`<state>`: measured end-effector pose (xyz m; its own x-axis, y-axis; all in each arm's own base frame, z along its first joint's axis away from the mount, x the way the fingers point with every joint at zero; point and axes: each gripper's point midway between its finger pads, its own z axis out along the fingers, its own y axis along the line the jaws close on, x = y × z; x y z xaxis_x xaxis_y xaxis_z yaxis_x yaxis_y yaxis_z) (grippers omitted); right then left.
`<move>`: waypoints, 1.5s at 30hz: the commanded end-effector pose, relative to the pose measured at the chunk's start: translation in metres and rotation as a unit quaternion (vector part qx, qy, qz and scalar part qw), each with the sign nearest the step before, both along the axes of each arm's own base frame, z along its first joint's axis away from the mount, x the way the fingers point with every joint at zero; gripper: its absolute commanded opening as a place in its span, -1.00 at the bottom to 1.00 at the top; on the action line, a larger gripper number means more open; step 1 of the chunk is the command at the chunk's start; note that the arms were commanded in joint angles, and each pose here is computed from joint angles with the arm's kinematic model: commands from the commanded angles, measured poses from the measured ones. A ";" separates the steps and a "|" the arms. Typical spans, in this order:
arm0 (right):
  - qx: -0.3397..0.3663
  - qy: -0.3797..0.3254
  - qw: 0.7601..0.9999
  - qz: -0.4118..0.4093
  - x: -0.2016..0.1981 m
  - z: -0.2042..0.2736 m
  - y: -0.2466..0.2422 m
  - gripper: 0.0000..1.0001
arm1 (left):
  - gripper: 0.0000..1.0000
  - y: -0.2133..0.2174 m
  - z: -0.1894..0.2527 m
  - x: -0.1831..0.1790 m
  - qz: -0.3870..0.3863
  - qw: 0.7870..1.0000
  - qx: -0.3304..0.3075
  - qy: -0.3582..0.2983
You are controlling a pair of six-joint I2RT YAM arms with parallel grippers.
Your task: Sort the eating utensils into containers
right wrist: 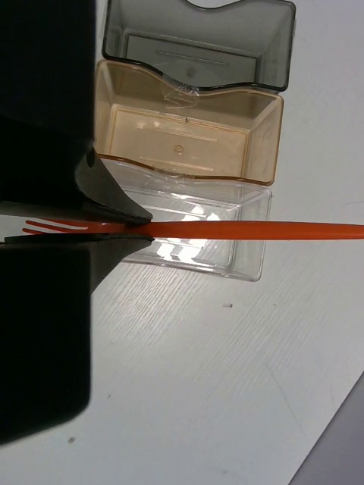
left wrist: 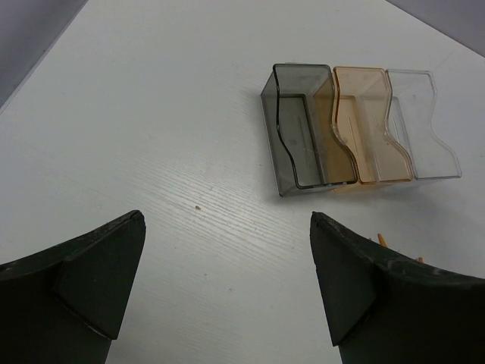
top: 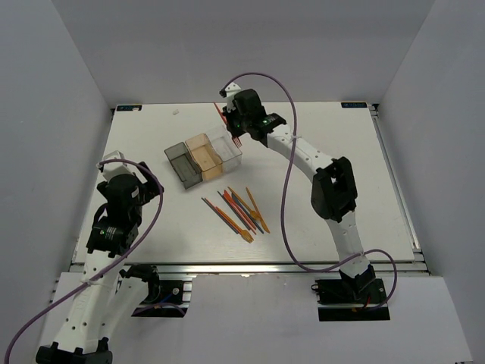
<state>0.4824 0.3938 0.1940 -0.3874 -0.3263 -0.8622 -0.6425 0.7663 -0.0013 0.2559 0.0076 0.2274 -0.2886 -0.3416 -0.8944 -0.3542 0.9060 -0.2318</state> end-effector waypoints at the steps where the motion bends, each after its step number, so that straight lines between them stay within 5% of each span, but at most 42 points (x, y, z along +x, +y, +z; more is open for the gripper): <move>1: 0.050 -0.046 0.997 0.042 0.012 0.014 0.026 -1.00 | 0.96 -0.004 0.003 -0.001 -0.011 1.000 0.000 -0.011; 21: 0.058 -0.006 0.998 0.023 0.029 -0.074 0.036 -0.92 | 0.96 -0.014 0.005 -0.001 -0.033 0.999 -0.002 -0.015; 25: 0.060 0.008 0.998 0.024 0.026 -0.080 0.037 -0.78 | 0.96 -0.013 0.005 -0.002 -0.031 0.999 -0.002 -0.016; 30: 0.064 0.013 0.998 0.025 0.023 -0.079 0.036 -0.37 | 0.96 -0.014 0.006 -0.003 -0.033 0.999 -0.003 -0.018; 37: 0.067 -0.003 0.997 0.024 0.022 -0.044 0.032 -0.20 | 0.96 -0.014 0.005 -0.003 -0.032 0.999 -0.002 -0.016; 41: 0.071 -0.016 0.996 0.055 -0.010 0.009 0.029 -0.18 | 0.96 -0.014 0.004 -0.002 -0.030 0.999 -0.001 -0.014; 45: 0.005 0.028 0.998 0.047 -0.062 -0.010 0.004 -0.18 | 0.96 -0.013 0.006 -0.003 -0.028 0.999 -0.001 -0.016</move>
